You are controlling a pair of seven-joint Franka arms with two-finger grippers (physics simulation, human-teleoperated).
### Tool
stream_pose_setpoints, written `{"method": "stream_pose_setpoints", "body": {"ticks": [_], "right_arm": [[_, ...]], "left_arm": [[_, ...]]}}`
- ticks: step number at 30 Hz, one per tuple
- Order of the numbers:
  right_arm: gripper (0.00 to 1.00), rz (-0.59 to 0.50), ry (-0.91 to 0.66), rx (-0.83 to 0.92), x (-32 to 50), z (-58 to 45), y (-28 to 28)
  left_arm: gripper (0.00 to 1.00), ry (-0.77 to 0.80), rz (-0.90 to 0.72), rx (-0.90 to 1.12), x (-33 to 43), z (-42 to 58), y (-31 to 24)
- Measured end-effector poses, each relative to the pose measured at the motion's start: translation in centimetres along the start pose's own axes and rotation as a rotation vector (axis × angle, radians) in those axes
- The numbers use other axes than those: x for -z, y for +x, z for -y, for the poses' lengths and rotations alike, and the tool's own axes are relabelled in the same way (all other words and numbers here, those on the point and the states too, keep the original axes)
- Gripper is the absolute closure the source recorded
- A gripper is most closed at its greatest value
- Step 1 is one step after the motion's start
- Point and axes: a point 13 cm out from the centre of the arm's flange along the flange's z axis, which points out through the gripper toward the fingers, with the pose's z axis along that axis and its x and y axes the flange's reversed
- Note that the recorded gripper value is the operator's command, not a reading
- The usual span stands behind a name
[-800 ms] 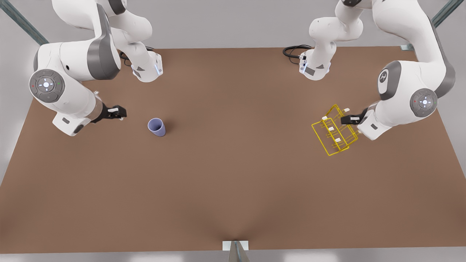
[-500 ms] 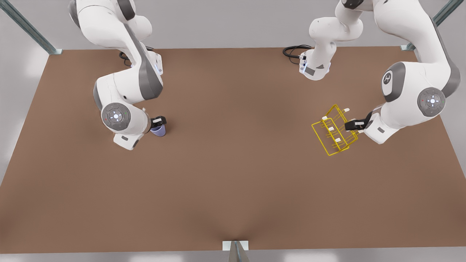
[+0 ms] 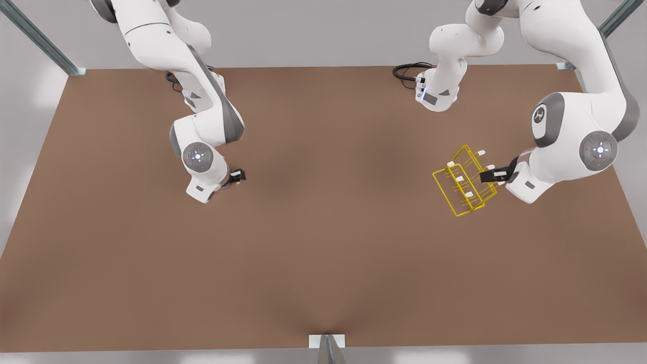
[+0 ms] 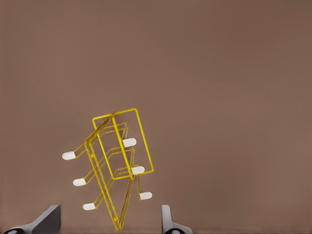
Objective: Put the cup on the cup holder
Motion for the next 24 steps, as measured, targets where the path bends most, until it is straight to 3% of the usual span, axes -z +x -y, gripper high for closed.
{"method": "stream_pose_setpoints", "body": {"ticks": [5,24], "right_arm": [[0.00,0.031,-0.004,-0.050,-2.4,2.0,0.1],[0.00,-0.051,0.009,-0.080,-7.4,1.7,4.7]], "left_arm": [[0.00,-0.005,-0.029,0.005,-0.8,-0.1,0.2],[0.00,-0.012,-0.071,0.021,-1.4,-0.4,0.8]]}}
